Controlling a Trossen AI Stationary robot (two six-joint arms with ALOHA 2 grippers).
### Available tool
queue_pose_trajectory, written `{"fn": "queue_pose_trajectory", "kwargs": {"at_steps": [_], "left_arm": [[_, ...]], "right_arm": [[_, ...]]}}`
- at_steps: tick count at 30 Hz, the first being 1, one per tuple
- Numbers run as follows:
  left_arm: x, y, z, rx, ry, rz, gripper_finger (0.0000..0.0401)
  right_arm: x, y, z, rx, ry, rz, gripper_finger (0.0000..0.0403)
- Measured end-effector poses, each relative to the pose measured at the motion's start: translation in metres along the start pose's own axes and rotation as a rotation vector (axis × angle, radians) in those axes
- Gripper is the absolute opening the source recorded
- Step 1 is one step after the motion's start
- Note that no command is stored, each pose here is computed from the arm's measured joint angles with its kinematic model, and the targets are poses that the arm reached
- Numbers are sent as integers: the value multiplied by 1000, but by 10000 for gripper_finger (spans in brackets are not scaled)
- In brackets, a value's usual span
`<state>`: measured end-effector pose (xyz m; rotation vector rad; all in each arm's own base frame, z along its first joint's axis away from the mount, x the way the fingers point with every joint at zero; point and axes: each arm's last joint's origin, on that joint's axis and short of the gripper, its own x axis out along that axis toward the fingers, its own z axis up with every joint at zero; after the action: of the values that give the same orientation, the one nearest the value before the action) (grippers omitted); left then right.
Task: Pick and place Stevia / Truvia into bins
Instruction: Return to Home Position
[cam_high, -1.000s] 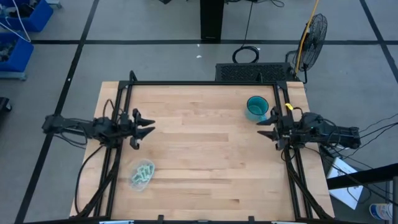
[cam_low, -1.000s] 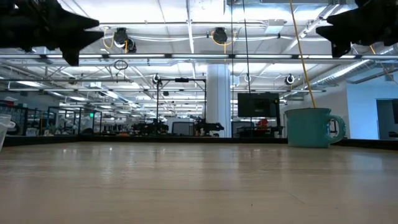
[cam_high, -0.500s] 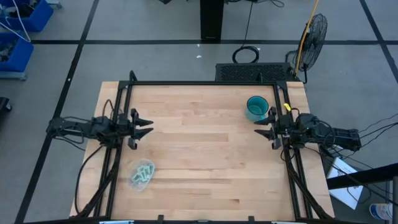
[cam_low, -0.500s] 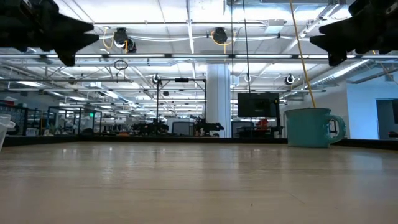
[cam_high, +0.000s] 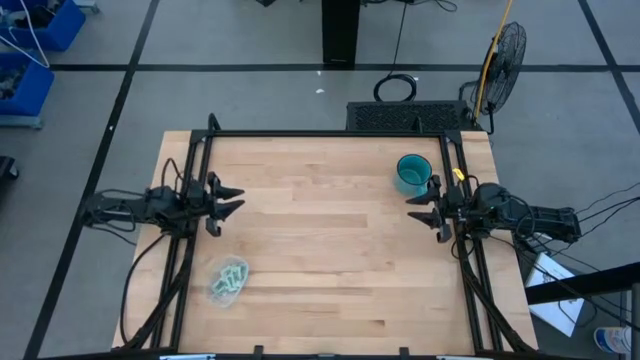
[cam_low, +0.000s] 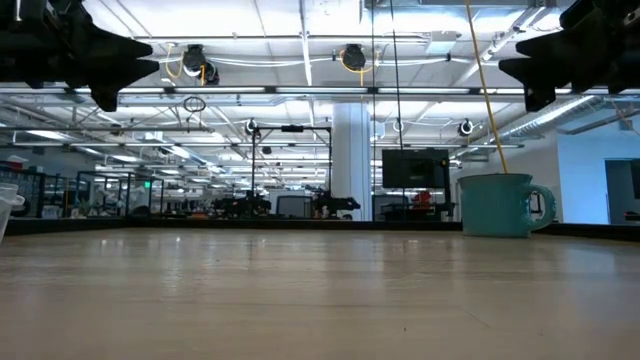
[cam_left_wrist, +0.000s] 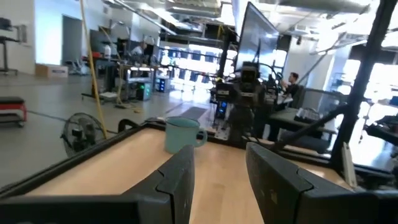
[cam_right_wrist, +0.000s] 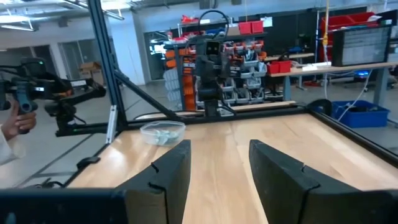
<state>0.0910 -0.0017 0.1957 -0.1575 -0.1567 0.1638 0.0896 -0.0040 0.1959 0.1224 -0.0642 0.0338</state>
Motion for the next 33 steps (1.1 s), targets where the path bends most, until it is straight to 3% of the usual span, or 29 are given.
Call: {"fn": "queue_pose_trajectory", "kwargs": {"at_steps": [4, 12, 20, 33], "left_arm": [[1, 1, -1, -2, -3, -38, 150], [3, 7, -17, -26, 10, 39, 150], [3, 10, -22, 87, 63, 115, 150], [3, 10, -22, 74, 64, 123, 150]], "right_arm": [[0, 0, -1, 9, -1, 0, 155], [5, -2, -14, -10, -43, 4, 155], [5, -3, -18, 12, -42, 4, 155], [5, -3, -21, 16, -12, -1, 155]]}}
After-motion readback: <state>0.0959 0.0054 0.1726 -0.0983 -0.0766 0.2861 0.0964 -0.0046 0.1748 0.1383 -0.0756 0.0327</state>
